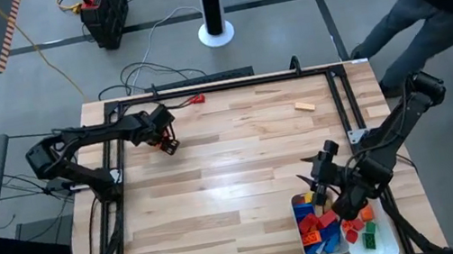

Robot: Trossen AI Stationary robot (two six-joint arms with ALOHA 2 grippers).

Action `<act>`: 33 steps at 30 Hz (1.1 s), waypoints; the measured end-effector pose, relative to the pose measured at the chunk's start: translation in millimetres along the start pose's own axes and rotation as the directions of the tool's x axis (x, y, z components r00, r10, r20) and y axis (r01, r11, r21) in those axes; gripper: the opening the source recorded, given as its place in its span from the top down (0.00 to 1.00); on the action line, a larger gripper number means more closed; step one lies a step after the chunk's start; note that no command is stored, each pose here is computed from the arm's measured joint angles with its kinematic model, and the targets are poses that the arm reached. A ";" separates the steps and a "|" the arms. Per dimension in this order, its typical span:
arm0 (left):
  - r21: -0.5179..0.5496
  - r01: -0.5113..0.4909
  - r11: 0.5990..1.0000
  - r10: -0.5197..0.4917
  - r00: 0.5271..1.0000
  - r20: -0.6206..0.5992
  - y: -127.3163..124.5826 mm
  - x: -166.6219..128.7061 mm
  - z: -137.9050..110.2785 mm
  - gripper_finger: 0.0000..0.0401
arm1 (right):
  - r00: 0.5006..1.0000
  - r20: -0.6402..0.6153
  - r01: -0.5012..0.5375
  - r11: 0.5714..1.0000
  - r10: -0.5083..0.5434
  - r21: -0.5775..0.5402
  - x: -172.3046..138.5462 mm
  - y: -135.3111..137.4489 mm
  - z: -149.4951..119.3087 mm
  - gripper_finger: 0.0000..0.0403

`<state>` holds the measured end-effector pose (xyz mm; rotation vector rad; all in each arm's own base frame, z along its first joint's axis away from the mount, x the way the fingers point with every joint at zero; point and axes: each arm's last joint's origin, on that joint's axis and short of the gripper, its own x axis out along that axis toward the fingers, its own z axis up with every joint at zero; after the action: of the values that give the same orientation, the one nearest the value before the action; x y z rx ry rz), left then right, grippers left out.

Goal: Sort blocks by size
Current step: Put the large orange game piece into the gray bin

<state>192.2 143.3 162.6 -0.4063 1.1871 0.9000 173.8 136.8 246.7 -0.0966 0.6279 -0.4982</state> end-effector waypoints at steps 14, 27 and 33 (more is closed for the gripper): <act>0.028 0.034 0.999 -0.035 0.999 0.037 -1.8 13.7 -12.3 0.47 | 0.999 0.039 -0.016 1.000 0.016 -0.005 -2.8 3.7 1.6 0.37; 0.138 0.140 0.980 -0.160 0.977 0.140 -18.6 7.2 -1.2 0.66 | 0.999 0.039 -0.016 1.000 0.016 0.004 -2.8 3.6 1.6 0.37; 0.230 0.189 0.955 -0.234 0.954 0.188 -46.3 -10.2 4.1 0.63 | 0.999 0.039 -0.016 1.000 0.016 0.004 -2.8 3.6 1.6 0.37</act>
<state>229.9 114.3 165.5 -0.2528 1.0061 0.6074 174.3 141.2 248.6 -0.0966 0.5894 -0.4809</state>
